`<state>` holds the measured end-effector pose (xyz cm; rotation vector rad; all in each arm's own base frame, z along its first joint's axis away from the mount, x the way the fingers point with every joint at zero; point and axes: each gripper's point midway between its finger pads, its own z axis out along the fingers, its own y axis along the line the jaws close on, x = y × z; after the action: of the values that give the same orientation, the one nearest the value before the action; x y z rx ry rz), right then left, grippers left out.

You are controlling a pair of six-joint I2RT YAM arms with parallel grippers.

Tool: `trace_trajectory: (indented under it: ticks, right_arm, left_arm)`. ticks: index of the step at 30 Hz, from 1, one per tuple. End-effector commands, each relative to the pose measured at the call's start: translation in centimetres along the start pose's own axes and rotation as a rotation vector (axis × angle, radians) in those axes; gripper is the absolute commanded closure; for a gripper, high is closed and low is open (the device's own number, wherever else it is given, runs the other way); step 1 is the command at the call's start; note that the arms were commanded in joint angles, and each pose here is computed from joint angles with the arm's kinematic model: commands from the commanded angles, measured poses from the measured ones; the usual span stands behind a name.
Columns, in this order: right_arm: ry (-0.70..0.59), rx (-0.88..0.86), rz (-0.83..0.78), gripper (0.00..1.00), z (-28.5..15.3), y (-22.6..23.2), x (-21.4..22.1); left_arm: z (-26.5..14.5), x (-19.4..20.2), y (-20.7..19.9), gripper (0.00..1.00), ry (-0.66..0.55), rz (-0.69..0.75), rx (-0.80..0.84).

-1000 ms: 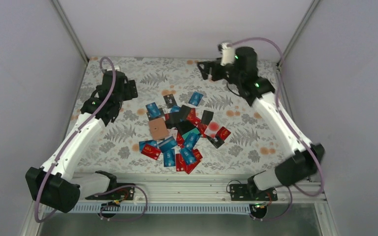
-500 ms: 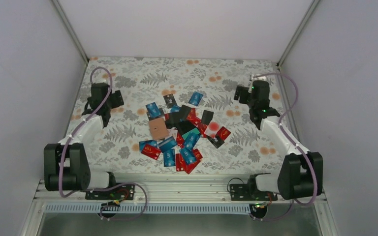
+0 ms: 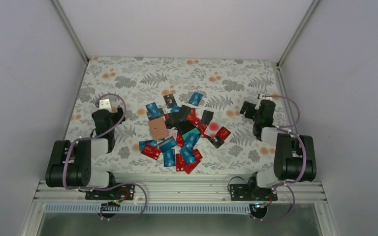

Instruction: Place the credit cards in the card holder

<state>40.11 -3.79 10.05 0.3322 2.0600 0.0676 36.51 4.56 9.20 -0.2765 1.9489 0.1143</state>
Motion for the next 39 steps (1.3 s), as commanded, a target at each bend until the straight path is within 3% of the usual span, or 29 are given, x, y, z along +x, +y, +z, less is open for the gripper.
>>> trace_trajectory:
  ticks: [1, 6, 14, 15, 16, 20, 26, 28, 39]
  right_arm:
    - [-0.210, -0.108, -0.032, 0.00, -0.4, 1.5, -3.2]
    - [-0.219, -0.208, -0.111, 0.00, -0.4, 3.4, -3.4]
    - [-0.252, -0.314, -0.187, 0.00, -1.6, 5.2, -3.2]
    - [-0.250, -0.310, -0.195, 0.00, -1.4, 5.2, -3.3]
    - [-0.252, -0.304, -0.198, 0.00, -1.2, 5.1, -3.4]
    - [-0.346, -0.290, -0.219, 0.00, -2.5, 4.7, -3.3]
    - [-0.343, -0.320, -0.272, 0.00, -2.9, 5.7, -2.0]
    - [-0.395, -0.321, -0.286, 0.00, -3.8, 6.0, -2.1]
    - [-0.382, -0.304, -0.273, 0.00, -3.4, 5.7, -2.1]
  left_arm:
    - [-1.8, -5.9, -0.6, 0.08, -0.289, 0.044, 0.019]
    - [-2.4, -5.9, -0.9, 0.08, -0.374, 0.088, 0.028]
    - [-1.1, -4.6, -3.6, 0.08, -0.334, 0.180, 0.136]
    - [-1.1, -4.6, -3.5, 0.01, -0.336, 0.181, 0.134]
    - [-1.2, -4.7, -3.5, 0.00, -0.342, 0.181, 0.132]
    - [-1.1, -4.6, -3.5, 0.00, -0.336, 0.182, 0.134]
    - [-1.2, -4.6, -3.6, 0.00, -0.336, 0.182, 0.135]
    - [-1.1, -4.6, -3.5, 0.00, -0.334, 0.183, 0.135]
    - [-1.1, -4.7, -3.5, 0.00, -0.337, 0.182, 0.135]
